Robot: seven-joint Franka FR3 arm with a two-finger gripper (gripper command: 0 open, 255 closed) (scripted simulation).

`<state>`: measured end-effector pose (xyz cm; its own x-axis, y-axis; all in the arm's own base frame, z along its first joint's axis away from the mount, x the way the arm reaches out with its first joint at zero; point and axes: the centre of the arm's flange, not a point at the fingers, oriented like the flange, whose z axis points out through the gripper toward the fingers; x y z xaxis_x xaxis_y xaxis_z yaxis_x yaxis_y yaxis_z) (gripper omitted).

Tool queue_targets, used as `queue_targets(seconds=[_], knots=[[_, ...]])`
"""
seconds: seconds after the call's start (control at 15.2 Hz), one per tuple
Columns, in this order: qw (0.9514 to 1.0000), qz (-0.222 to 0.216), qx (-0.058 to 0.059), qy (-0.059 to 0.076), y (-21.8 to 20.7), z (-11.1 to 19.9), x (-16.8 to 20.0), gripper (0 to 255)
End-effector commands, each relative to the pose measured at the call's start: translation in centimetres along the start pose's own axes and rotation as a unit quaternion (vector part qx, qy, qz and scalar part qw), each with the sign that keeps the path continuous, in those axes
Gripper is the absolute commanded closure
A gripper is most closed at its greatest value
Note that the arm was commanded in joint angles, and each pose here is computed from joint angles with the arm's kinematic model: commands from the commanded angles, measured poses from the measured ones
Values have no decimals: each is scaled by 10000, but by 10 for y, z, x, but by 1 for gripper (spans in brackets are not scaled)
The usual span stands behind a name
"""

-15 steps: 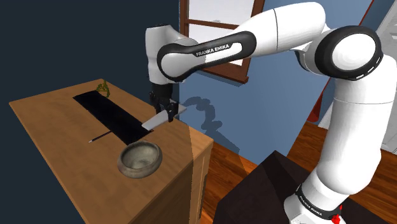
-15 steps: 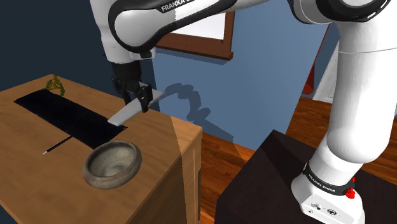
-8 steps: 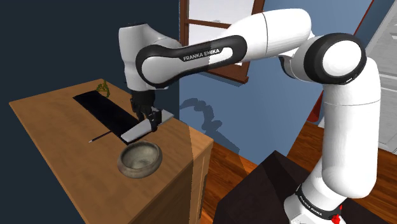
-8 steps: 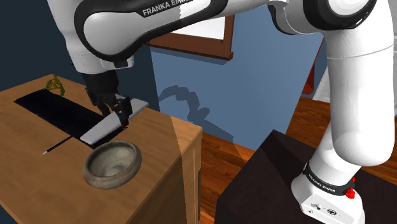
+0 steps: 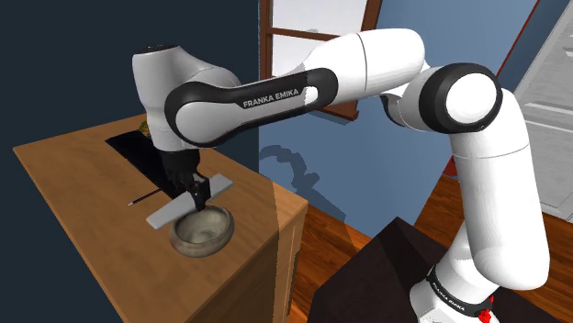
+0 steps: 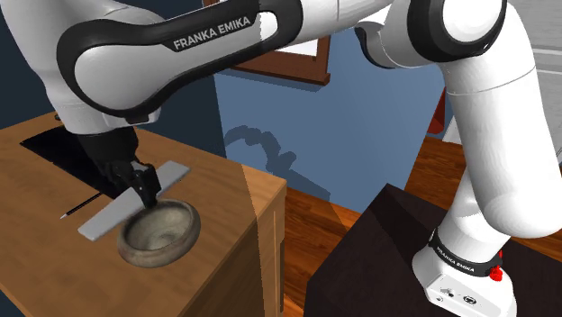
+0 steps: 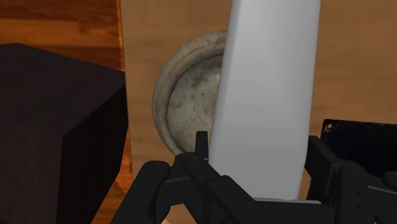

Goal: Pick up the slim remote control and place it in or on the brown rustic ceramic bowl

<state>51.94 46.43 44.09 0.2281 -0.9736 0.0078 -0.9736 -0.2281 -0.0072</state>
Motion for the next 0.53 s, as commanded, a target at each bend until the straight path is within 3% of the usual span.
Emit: queue_targets(seconds=[0.0, 0.46], knots=[[10000, 3, 4, 0, 0, 11, -1, 255], [10000, 3, 4, 0, 0, 48, -1, 255]])
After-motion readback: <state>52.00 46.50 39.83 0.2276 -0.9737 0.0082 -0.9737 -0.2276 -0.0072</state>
